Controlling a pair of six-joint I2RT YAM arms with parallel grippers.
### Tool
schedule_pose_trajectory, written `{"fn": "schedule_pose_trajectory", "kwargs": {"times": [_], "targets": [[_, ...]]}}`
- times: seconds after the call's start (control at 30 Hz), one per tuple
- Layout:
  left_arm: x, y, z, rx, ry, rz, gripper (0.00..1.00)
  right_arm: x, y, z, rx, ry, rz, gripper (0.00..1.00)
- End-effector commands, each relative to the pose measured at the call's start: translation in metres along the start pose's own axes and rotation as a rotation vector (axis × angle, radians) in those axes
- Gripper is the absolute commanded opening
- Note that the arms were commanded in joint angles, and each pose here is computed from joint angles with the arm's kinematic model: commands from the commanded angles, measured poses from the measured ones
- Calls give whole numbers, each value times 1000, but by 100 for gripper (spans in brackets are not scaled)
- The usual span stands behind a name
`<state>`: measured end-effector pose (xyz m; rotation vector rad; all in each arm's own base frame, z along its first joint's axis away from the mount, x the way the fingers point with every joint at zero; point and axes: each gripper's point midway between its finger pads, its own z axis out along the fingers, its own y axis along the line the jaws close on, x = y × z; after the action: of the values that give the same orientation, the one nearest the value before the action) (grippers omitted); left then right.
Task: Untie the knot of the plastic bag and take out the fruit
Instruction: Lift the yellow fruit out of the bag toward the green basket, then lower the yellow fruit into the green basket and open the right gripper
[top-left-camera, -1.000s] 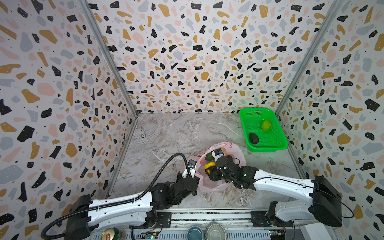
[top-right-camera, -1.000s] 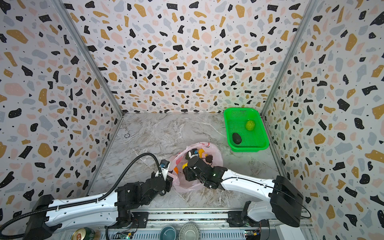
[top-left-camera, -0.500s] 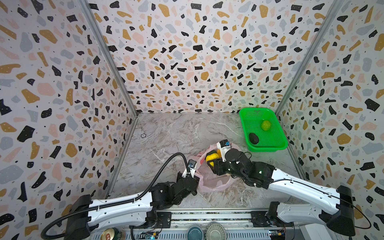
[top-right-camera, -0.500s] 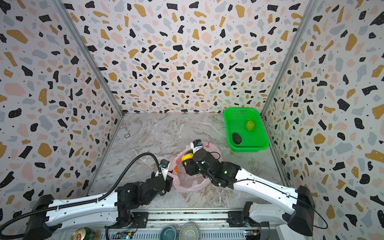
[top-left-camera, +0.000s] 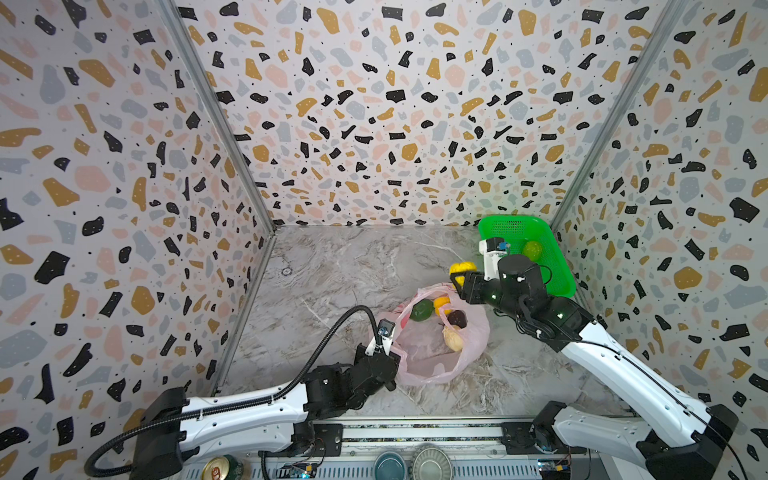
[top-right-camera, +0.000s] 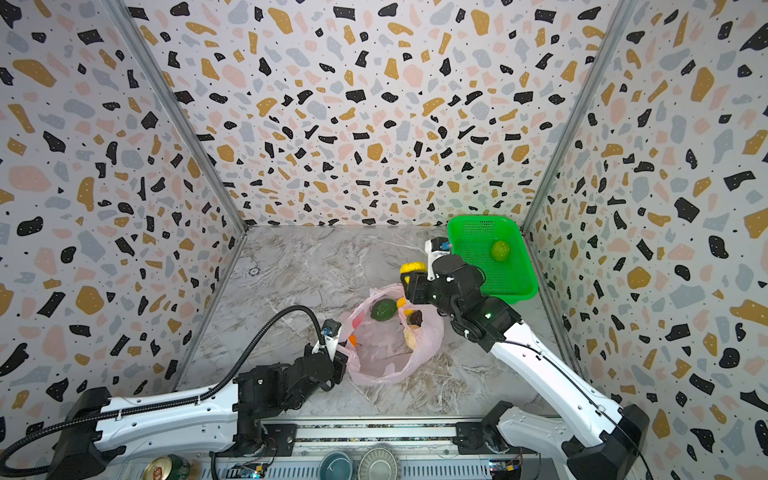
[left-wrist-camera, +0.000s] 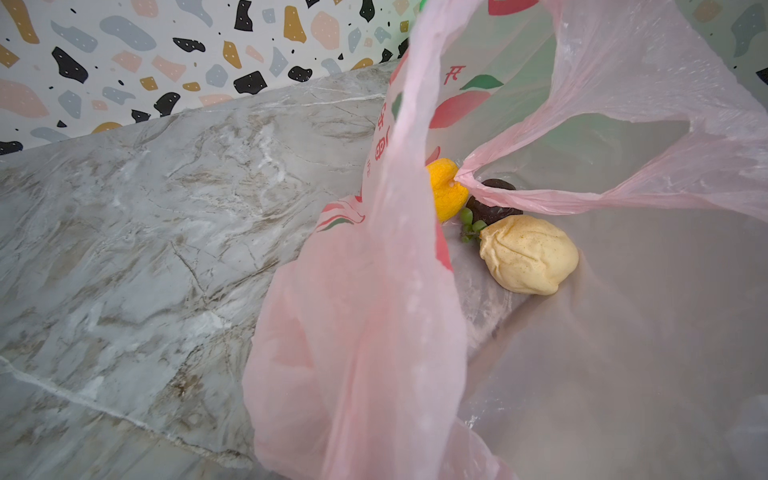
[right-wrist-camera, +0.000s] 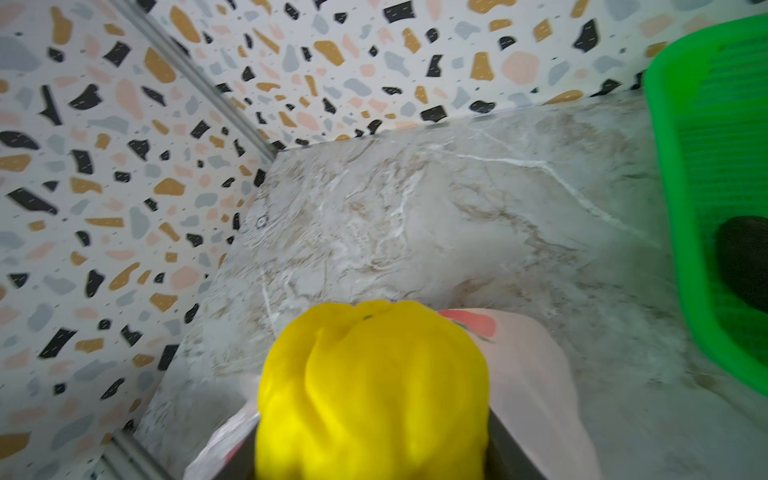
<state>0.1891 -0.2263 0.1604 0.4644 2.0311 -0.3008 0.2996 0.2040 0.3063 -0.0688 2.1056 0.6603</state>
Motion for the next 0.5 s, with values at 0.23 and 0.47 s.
{"fn": "schedule_pose_trajectory", "kwargs": {"times": [0.23,0.47], "targets": [[-17,-2,-1,-1,-39,-16,0,-46,-149,34,246,-78,84,49],[-16,-3,-1,-1,-36,-20,0,-44,-257,64,440,-27,184,49]]}}
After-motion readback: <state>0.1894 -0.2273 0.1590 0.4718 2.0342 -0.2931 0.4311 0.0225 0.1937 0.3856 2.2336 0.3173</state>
